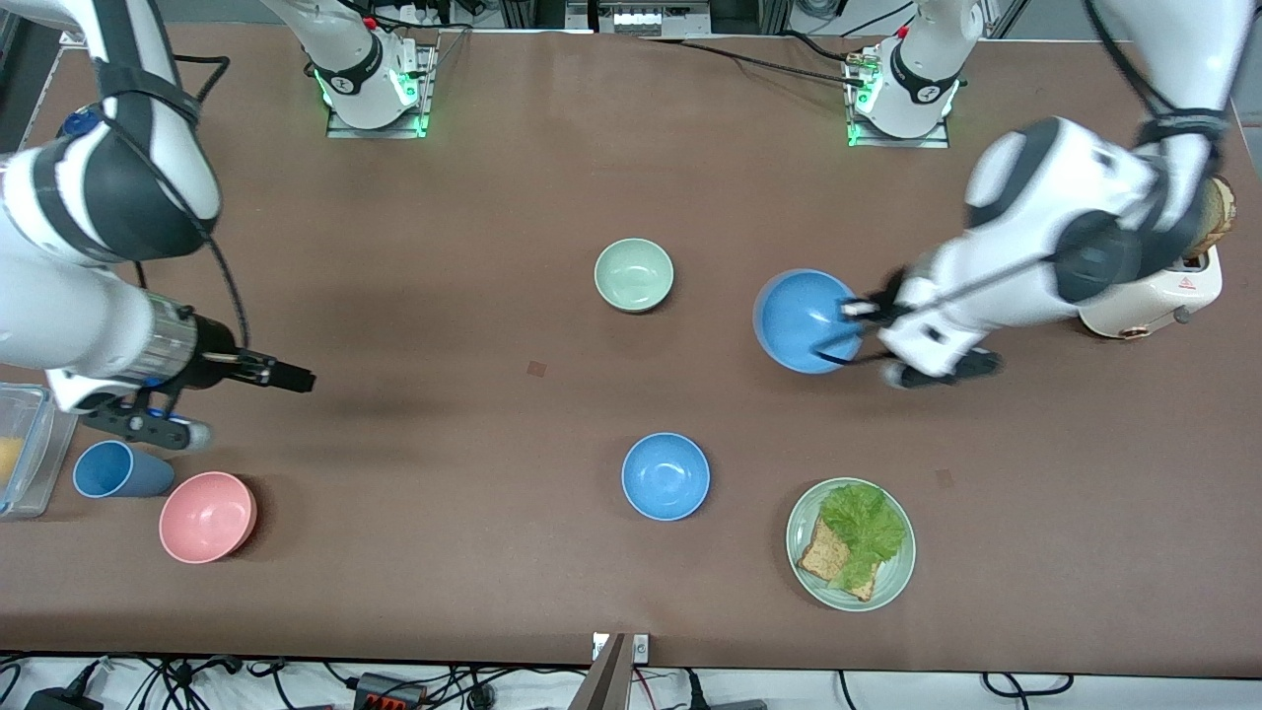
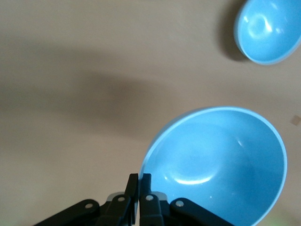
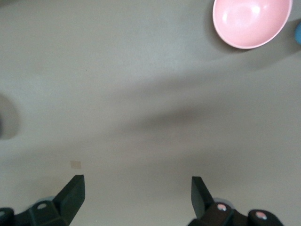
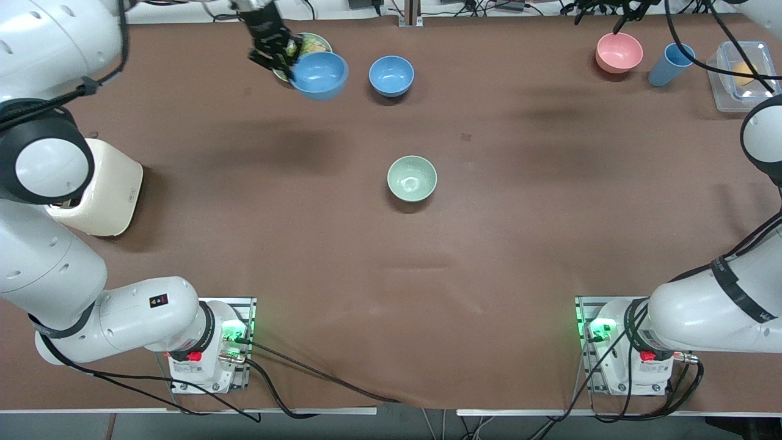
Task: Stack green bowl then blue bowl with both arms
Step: 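Release the green bowl with the right gripper while the left gripper carries the blue bowl, then lower the blue bowl onto the green bowl with the left gripper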
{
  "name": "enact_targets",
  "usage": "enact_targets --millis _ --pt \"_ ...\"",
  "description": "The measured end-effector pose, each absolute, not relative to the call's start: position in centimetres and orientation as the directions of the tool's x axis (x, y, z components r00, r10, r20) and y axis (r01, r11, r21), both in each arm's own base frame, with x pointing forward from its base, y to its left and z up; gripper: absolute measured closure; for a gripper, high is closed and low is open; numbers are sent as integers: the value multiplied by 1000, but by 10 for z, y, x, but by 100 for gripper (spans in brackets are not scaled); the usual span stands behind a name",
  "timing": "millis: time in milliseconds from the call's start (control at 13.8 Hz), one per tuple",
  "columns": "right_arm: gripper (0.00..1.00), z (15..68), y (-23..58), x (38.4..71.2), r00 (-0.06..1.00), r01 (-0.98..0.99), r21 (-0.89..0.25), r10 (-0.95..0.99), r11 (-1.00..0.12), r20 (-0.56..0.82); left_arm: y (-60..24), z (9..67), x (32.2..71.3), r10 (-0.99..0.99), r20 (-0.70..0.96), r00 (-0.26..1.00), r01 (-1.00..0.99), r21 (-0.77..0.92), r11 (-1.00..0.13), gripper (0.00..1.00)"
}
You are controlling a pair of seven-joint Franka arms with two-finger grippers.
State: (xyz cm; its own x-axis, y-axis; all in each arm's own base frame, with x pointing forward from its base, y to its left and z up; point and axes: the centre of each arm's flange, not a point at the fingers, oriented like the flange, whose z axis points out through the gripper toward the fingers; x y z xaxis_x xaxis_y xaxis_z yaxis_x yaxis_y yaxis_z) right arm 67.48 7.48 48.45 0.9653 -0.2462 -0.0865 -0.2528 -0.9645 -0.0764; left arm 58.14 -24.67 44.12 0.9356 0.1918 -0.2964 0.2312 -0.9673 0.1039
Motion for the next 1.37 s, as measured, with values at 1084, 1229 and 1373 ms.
enact_targets --millis 1084,1229,1373 --pt "0 580 -42 617 996 -87 0 -87 -996 -8 -430 298 451 208 -334 919 229 24 -973 95" --pt "0 578 -42 602 996 -87 -2 -87 -996 11 -429 288 456 205 -322 924 225 26 -974 95" --pt "0 572 -43 586 996 -83 12 -82 -996 30 -428 282 457 203 -321 925 223 27 -974 95"
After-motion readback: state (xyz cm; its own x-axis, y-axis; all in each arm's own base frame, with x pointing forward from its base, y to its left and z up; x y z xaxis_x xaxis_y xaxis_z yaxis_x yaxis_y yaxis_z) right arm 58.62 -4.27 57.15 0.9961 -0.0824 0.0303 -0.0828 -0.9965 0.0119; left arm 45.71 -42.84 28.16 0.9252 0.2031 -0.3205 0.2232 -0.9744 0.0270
